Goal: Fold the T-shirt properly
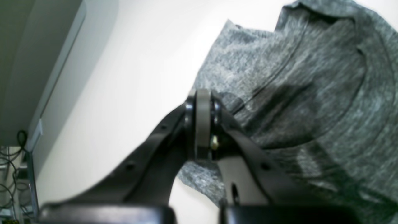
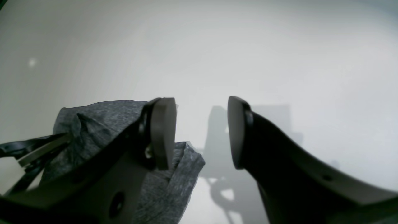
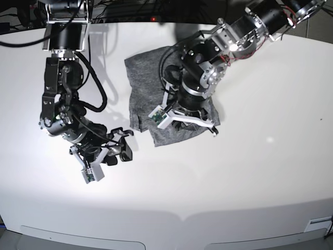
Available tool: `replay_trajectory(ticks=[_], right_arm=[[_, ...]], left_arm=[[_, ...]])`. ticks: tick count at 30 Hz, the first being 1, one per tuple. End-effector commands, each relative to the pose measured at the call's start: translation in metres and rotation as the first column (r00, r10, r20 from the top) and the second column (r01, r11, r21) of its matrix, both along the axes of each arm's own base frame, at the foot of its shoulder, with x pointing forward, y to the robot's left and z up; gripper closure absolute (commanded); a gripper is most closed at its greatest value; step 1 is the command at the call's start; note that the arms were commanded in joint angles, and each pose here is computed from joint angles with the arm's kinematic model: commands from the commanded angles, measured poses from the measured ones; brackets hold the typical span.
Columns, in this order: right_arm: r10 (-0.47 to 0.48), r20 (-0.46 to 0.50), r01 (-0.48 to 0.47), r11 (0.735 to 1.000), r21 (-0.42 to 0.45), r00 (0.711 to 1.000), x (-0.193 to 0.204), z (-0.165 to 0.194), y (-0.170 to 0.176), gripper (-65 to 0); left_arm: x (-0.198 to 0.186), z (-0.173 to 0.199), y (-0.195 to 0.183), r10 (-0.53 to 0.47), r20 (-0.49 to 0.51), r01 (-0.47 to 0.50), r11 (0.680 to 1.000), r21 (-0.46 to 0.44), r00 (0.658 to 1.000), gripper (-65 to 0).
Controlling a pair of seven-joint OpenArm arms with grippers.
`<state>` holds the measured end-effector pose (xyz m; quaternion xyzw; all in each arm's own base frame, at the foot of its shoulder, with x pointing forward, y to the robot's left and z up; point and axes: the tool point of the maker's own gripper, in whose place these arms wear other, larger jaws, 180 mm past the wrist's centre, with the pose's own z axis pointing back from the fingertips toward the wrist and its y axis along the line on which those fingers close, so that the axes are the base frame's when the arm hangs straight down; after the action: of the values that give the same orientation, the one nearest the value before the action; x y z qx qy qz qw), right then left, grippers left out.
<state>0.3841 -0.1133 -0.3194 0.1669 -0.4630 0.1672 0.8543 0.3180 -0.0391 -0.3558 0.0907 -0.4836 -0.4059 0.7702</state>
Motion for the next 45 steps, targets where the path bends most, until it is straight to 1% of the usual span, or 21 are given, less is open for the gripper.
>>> replay_trajectory(ticks=[1,3,6,7,9,12,13,14,17,21,23,26,30,33,36,38,40,42,44,45], right_arm=[[0.005,0.075,-0.006,1.0,0.015,0.997,0.011,0.023,0.0,-26.0],[-0.01,0.086,0.009,1.0,0.021,0.996,0.012,0.026,-0.005,-26.0],[-0.021,0.109,0.018,0.999,0.036,0.994,0.013,0.032,-0.014,-26.0],[-0.022,0.111,0.015,0.998,0.059,0.994,0.012,0.034,-0.016,-26.0],[-0.024,0.096,0.013,0.994,0.108,0.995,0.008,0.038,-0.022,-26.0],[-0.051,0.056,0.042,0.989,0.139,0.997,0.002,0.037,-0.04,-26.0],[-0.056,0.043,0.05,0.989,0.139,0.997,-0.002,0.035,-0.047,-26.0],[-0.062,0.028,0.058,0.99,0.129,0.998,-0.006,0.031,-0.054,-26.0],[-0.083,-0.018,0.084,0.994,0.067,0.996,-0.022,0.016,-0.079,-26.0],[-0.105,-0.073,0.105,0.994,-0.01,0.992,-0.051,0.0,-0.106,-26.0],[-0.108,-0.088,0.108,0.994,-0.012,0.99,-0.067,-0.001,-0.112,-26.0],[-0.114,-0.1,0.114,0.993,-0.011,0.988,-0.093,0.008,-0.117,-26.0],[-0.146,-0.068,0.143,0.989,-0.047,0.987,-0.127,0.03,-0.13,-26.0],[-0.169,-0.084,0.161,0.983,-0.085,0.982,-0.155,0.037,-0.139,-26.0],[-0.184,-0.152,0.166,0.978,-0.124,0.971,-0.19,0.036,-0.147,-26.0],[-0.198,-0.183,0.173,0.974,-0.144,0.963,-0.212,0.037,-0.151,-26.0],[-0.211,-0.221,0.175,0.97,-0.17,0.952,-0.232,0.039,-0.156,-26.0],[-0.221,-0.282,0.169,0.966,-0.198,0.934,-0.255,0.037,-0.161,-26.0],[-0.224,-0.375,0.151,0.965,-0.214,0.9,-0.281,0.028,-0.163,-26.0],[-0.224,-0.421,0.141,0.965,-0.22,0.879,-0.295,0.023,-0.162,-26.0]], left_arm=[[0.012,0.025,-0.002,0.006,0.081,-0.004,1.0,-0.029,0.997,0.0],[0.021,0.035,0.004,0.04,0.108,-0.034,0.997,-0.063,0.993,0.0],[0.039,0.044,0.031,0.147,0.109,-0.134,0.984,-0.119,0.983,0.0],[0.046,0.045,0.043,0.187,0.098,-0.173,0.975,-0.139,0.977,0.0],[0.058,0.047,0.071,0.272,0.064,-0.257,0.949,-0.181,0.96,0.0],[0.067,0.045,0.111,0.381,0.006,-0.37,0.901,-0.225,0.925,0.0],[0.067,0.044,0.124,0.406,-0.005,-0.396,0.89,-0.228,0.914,0.0],[0.065,0.042,0.137,0.415,-0.013,-0.407,0.886,-0.22,0.91,0.0],[0.052,0.043,0.173,0.429,-0.007,-0.423,0.887,-0.184,0.903,0.0],[0.03,0.057,0.216,0.462,0.009,-0.454,0.875,-0.168,0.887,0.0],[0.015,0.066,0.234,0.479,0.019,-0.471,0.868,-0.158,0.877,0.0],[-0.009,0.078,0.254,0.498,0.03,-0.489,0.861,-0.14,0.867,0.0],[-0.043,0.083,0.27,0.522,0.013,-0.517,0.848,-0.118,0.853,0.0],[-0.068,0.076,0.276,0.53,-0.029,-0.53,0.844,-0.082,0.848,0.0],[-0.101,0.054,0.285,0.555,-0.124,-0.561,0.827,-0.019,0.823,0.0],[-0.122,0.042,0.29,0.564,-0.168,-0.568,0.822,0.023,0.809,0.0],[-0.14,0.034,0.296,0.577,-0.202,-0.578,0.814,0.06,0.792,0.0],[-0.16,0.026,0.303,0.592,-0.239,-0.586,0.804,0.106,0.769,0.0],[-0.184,0.017,0.307,0.598,-0.287,-0.581,0.8,0.153,0.748,0.0],[-0.198,0.013,0.306,0.595,-0.313,-0.57,0.802,0.176,0.74,0.0]])
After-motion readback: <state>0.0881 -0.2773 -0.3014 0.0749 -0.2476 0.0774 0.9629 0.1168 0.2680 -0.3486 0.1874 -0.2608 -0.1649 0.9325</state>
